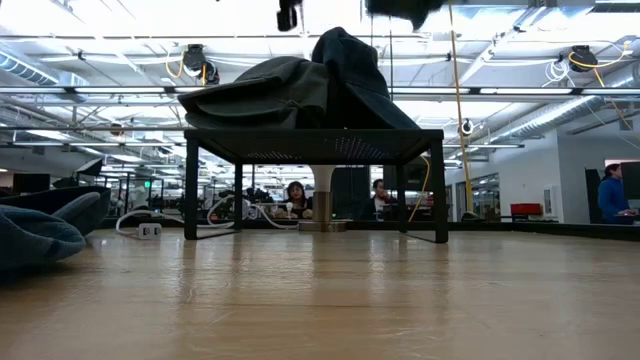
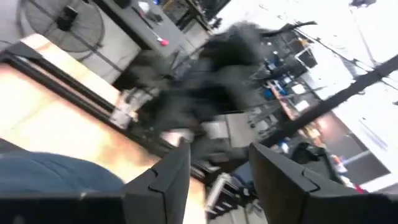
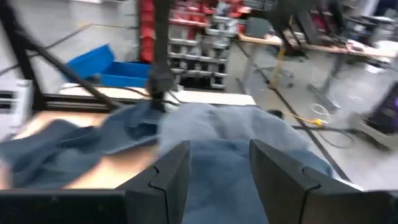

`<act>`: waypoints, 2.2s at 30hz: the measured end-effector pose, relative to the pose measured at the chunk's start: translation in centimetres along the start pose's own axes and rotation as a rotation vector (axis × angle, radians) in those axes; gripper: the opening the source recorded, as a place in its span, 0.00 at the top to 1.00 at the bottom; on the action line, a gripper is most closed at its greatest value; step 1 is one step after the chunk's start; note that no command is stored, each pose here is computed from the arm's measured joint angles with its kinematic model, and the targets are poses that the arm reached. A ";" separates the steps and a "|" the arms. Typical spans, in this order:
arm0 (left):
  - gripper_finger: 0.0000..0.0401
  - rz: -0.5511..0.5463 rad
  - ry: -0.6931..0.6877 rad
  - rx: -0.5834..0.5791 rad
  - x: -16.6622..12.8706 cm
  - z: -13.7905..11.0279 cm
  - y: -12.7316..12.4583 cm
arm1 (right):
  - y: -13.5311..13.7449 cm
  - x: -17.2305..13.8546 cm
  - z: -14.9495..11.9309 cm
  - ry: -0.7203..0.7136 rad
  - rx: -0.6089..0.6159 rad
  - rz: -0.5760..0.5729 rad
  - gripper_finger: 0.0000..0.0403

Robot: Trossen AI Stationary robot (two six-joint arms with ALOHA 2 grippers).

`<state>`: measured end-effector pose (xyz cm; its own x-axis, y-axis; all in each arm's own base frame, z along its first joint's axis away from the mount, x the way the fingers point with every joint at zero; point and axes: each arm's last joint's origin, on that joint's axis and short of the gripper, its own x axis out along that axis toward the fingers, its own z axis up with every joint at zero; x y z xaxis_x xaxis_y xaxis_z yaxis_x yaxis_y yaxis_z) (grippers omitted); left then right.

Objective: Pick & Place hat
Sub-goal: Put the top right blue cap on the shelf

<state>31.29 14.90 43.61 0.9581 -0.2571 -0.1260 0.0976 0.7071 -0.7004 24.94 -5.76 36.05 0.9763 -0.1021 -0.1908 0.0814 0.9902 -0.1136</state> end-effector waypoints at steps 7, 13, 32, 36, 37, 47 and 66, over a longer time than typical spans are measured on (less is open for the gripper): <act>0.56 -0.046 -0.004 0.001 -1.1 -0.4 -2.7 | -1.9 3.5 -6.6 0.115 0.041 0.023 0.61; 0.60 -0.072 -0.009 0.001 -1.5 -0.6 -4.0 | -1.9 4.9 -10.4 0.139 0.055 0.025 0.61; 0.58 -0.091 0.013 -0.081 -1.5 -0.5 -3.8 | -1.4 0.3 -5.5 -0.125 -0.018 -0.007 0.61; 0.60 -0.110 0.047 -0.123 -1.3 -0.8 -4.0 | -1.2 -1.7 -4.1 -0.191 0.029 -0.010 0.61; 0.61 -0.104 0.052 -0.143 -1.2 -0.9 -4.1 | -1.1 -2.3 -3.8 -0.209 0.060 -0.003 0.61; 0.68 -0.039 0.007 -0.131 -0.5 -1.4 -4.5 | -0.4 -1.0 -3.4 -0.162 0.144 0.168 0.63; 0.70 -0.020 -0.005 -0.123 -0.4 -1.5 -4.5 | 0.1 7.6 -9.5 0.166 0.037 0.231 0.63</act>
<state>30.05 10.87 45.74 0.9576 -0.2672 -0.1077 0.0836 0.6156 -0.7836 30.42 -7.39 25.30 0.9239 0.1157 -0.3648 -0.1296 0.9915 -0.0137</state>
